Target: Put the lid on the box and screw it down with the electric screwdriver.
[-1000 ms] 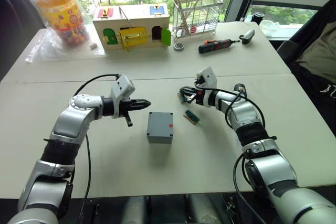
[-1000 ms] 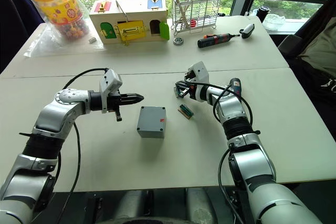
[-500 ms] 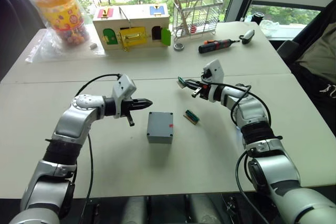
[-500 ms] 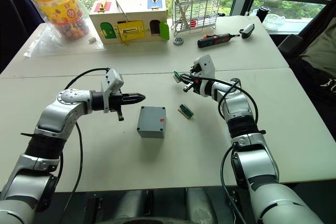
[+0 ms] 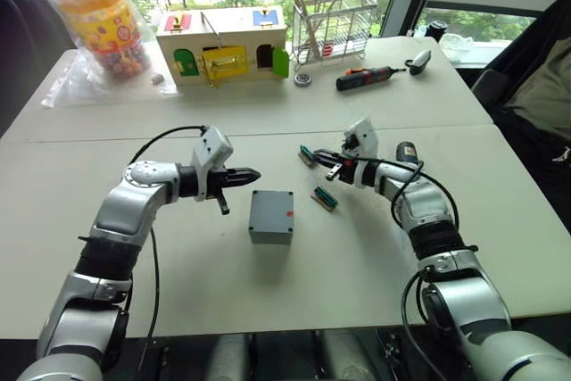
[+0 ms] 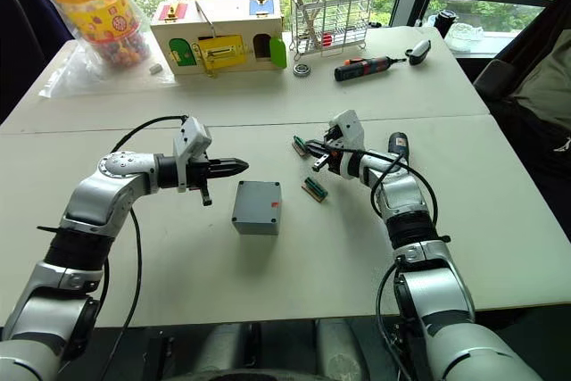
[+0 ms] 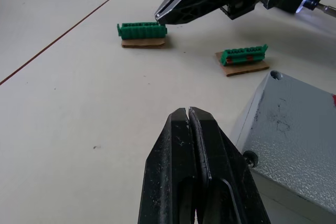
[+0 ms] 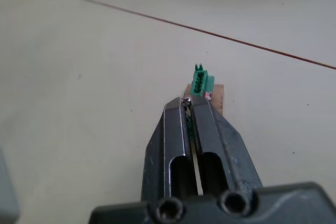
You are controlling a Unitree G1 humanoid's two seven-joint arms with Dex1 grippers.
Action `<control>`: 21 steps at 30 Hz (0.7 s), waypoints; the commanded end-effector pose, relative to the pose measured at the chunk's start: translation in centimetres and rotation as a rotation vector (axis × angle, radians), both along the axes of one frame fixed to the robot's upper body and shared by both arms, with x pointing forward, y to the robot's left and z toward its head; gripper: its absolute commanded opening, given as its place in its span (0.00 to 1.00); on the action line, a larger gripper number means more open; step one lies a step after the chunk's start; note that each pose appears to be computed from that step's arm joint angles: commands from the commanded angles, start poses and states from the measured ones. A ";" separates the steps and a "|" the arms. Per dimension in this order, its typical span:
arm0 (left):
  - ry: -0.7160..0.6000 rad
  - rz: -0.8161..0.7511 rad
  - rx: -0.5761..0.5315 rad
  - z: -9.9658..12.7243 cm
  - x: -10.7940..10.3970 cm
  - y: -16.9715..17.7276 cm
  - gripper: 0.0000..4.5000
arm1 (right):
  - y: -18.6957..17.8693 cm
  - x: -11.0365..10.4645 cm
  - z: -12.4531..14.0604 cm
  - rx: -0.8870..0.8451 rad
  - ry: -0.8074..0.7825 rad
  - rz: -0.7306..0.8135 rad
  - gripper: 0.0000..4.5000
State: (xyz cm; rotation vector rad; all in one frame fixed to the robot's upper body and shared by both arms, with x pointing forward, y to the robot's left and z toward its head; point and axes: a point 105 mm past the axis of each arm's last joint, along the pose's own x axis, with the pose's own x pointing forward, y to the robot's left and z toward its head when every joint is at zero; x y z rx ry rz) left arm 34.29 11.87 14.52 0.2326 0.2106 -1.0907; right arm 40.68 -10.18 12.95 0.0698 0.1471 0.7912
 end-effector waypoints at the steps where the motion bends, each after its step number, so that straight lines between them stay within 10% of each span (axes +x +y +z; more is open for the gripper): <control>1: -0.043 -0.016 -0.005 1.2 -0.1 -0.4 0.00 | -0.2 0.2 2.4 0.033 -0.069 -0.016 0.00; 11: -0.046 -0.020 -0.016 1.8 -0.4 0.1 0.00 | -0.1 -1.3 4.5 -0.056 -0.233 0.006 0.00; 21: 0.023 -0.163 0.020 3.2 -5.0 1.4 0.00 | 2.0 -10.6 6.0 -0.039 -0.191 0.275 0.00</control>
